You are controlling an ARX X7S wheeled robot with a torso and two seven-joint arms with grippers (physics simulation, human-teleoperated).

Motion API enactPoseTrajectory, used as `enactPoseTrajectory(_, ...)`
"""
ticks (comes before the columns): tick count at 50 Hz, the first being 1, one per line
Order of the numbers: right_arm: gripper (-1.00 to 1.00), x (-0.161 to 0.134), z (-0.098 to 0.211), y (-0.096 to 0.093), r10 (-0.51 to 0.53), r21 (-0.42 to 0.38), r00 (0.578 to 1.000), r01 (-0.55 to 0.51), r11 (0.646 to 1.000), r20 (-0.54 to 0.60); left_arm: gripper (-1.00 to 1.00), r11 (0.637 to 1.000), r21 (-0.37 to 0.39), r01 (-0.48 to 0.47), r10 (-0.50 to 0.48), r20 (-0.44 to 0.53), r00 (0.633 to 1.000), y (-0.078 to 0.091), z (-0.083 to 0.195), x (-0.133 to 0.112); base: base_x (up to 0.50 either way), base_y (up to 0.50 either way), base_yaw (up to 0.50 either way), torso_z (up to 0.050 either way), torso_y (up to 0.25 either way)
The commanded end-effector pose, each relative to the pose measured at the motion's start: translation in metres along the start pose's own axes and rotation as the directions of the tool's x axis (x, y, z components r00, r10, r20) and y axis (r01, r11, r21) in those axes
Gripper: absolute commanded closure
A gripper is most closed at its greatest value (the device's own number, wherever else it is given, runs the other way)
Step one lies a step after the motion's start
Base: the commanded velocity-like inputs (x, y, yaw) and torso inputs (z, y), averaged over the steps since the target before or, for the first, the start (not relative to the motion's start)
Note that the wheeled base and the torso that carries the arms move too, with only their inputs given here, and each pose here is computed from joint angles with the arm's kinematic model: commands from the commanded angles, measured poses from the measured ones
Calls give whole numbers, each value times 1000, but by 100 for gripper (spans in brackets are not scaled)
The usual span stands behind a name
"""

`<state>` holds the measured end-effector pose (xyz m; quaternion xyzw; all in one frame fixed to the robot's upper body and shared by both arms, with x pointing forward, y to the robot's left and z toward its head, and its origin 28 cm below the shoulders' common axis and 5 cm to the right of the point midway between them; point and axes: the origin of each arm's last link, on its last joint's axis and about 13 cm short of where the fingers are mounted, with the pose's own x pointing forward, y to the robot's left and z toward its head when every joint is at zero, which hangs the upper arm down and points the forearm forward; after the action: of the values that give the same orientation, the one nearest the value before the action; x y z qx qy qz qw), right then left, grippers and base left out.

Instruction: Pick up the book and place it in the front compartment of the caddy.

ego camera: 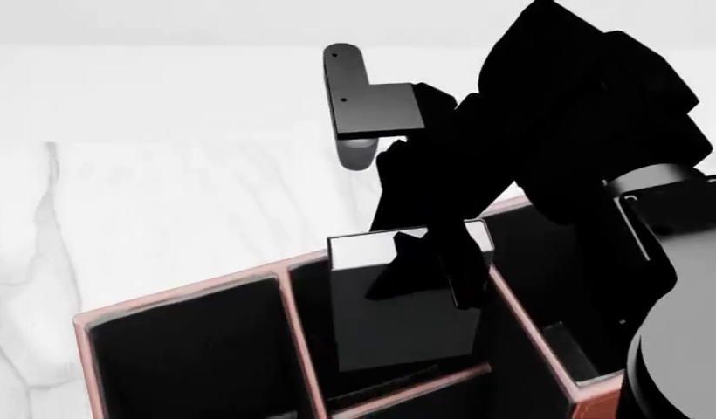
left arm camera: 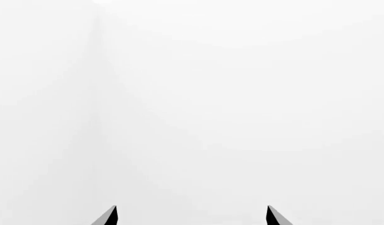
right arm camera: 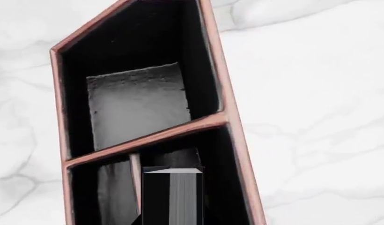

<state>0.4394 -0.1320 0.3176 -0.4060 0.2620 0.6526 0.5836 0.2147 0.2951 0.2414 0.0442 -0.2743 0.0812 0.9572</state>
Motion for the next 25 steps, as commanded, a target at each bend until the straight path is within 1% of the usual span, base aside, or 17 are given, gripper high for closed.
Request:
enactPoseTrajectory(1,100,3,11,-3,7,-50,999,-5,999,51,-100,1000,9,-4,4,8,1000,2,0,0,0,0,0,0,0)
enactPoseTrajectory(4,100,4,11,-4,6,-53,999,-3,999,53,-100,1000,11,0,0,6,1000,1,-1,0,0,0,0,0,0)
enactPoseTrajectory(9,100,5,11,-4,-2,-69,999,5,998,53,-100,1000,23,7,-7,7,1000,1,-2,-1,0,0,0,0,-230)
enactPoseTrajectory(12,100,5,11,-4,-3,-79,999,7,997,54,-100,1000,8,4,-4,14,1000,1,-1,-1,0,0,-1,0,-214)
enactPoseTrajectory(14,100,5,11,-4,-17,-97,998,22,995,56,-100,1000,-2,6,-6,10,1000,1,-1,-1,0,0,0,0,-12)
enactPoseTrajectory(25,100,7,10,-4,-11,-94,999,16,995,51,-100,1000,3,-2,2,12,1000,2,0,-1,0,0,0,0,0)
